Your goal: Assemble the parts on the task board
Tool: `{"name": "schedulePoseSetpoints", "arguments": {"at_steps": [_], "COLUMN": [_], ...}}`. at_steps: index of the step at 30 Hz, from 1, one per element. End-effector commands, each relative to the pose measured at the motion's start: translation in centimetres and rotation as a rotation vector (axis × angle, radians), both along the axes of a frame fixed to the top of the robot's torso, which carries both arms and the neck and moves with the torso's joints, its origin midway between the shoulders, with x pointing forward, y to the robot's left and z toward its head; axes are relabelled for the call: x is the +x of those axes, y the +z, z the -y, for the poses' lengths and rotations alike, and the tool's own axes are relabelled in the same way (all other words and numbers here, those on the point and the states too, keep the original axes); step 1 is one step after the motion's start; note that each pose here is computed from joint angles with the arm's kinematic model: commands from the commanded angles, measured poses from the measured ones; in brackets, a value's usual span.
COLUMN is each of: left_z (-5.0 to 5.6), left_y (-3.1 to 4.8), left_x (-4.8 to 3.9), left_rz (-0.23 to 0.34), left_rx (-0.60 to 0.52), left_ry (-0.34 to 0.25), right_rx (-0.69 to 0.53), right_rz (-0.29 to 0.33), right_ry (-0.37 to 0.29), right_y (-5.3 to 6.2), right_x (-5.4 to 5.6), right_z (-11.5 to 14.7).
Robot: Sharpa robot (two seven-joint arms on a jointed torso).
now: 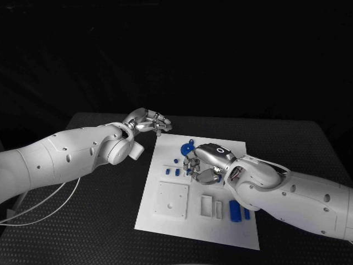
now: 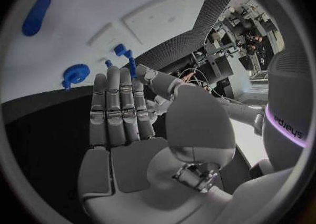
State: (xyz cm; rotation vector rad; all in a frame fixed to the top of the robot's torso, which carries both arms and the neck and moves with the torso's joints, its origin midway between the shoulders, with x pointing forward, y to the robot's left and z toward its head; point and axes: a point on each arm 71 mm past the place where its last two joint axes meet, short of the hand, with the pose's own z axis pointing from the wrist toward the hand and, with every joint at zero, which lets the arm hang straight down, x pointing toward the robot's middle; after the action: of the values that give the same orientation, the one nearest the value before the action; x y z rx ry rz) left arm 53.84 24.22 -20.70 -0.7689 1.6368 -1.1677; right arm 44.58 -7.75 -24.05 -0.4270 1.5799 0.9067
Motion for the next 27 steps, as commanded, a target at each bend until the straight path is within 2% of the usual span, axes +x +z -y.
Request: {"name": "schedulePoseSetpoints", "arguments": {"at_steps": [1,8,16,27], "left_z": [0.3,0.7,0.6,0.7], "left_y": [0.28,0.34,0.32,0.3], "left_x": [0.18,0.25,0.28,0.26], "left_rz": [0.015,0.015,0.014,0.011], "left_rx": [-0.015,-0.017,-0.017,-0.017], "left_ry": [0.0,-0.008,-0.006,-0.01], "right_rx": [0.002,-0.006,-0.024,-0.036], "right_rz": [0.011,-0.006,-0.021,-0.026], "right_ry": [0.041,0.066,0.08,0.086], "right_y": [-0.4,-1.8,-3.1,-3.8], "right_x": [-0.6,-1.5,-2.1,-2.5], "right_z": [-0.9,-2.0,-2.5,-2.6]}}
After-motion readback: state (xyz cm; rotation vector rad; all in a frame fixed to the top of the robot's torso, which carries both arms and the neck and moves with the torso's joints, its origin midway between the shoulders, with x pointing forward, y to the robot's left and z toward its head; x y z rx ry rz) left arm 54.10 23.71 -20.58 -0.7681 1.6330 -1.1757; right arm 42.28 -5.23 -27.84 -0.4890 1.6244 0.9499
